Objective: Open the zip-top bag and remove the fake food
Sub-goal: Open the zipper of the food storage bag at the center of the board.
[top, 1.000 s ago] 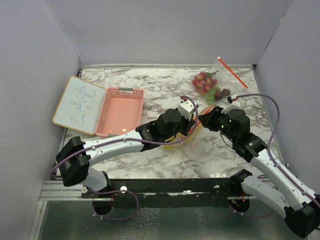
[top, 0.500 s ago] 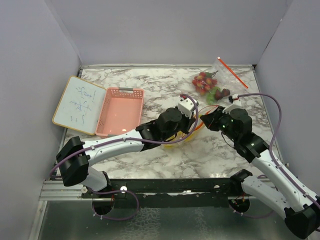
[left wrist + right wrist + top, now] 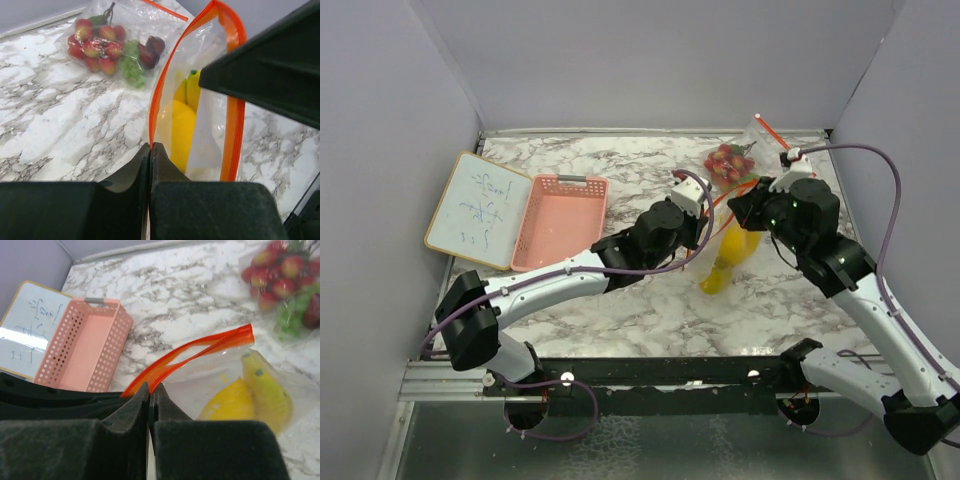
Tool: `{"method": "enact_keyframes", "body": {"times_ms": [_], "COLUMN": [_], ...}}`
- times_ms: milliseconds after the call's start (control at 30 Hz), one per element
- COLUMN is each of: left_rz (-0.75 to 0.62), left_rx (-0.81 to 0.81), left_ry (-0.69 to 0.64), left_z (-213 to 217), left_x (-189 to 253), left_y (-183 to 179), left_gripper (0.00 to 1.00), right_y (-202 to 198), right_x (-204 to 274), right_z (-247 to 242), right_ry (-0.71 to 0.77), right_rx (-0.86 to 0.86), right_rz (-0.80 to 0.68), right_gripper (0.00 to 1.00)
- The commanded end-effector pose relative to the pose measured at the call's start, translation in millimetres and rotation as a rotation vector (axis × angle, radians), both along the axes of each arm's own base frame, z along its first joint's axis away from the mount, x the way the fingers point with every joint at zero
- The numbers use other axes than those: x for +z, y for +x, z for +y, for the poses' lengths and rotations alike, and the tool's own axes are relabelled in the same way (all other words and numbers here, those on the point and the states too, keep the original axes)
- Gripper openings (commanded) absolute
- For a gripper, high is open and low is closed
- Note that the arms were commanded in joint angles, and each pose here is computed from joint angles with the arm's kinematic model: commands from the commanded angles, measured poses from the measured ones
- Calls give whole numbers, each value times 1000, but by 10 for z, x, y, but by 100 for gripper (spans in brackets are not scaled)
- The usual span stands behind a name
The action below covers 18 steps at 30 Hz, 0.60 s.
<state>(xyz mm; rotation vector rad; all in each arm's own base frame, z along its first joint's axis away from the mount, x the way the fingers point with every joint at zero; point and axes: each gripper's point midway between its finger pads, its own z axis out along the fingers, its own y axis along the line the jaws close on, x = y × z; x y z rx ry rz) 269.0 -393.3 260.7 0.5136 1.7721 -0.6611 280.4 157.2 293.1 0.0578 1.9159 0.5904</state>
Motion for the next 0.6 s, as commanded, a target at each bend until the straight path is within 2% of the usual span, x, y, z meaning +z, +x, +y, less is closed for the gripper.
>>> {"method": "enact_keyframes", "body": {"times_ms": [0,133,300,433,567], "left_rz": [32,98,189,252,263], "left_rx": [66,118,217,286,319], "left_ry": [-56,-61,-55,-32,-36], "left_z": [-14,86,382,692,882], "left_x": [70,-208,-666,-1019,-1116], "left_y": [156,225,285,317,318], "left_gripper": [0,0,0,0,12], "right_y": [198,330,338,196,85], "right_x": [522,444,-219,-636,-790], "right_z": [-42,159,402,457,505], "right_ry": [-136,-207,-250,-237,-191], "right_rx": [14,119,269,334,368], "right_rz": [-123,-79,27,73,79], "right_gripper": [2,2,2,2,2]}}
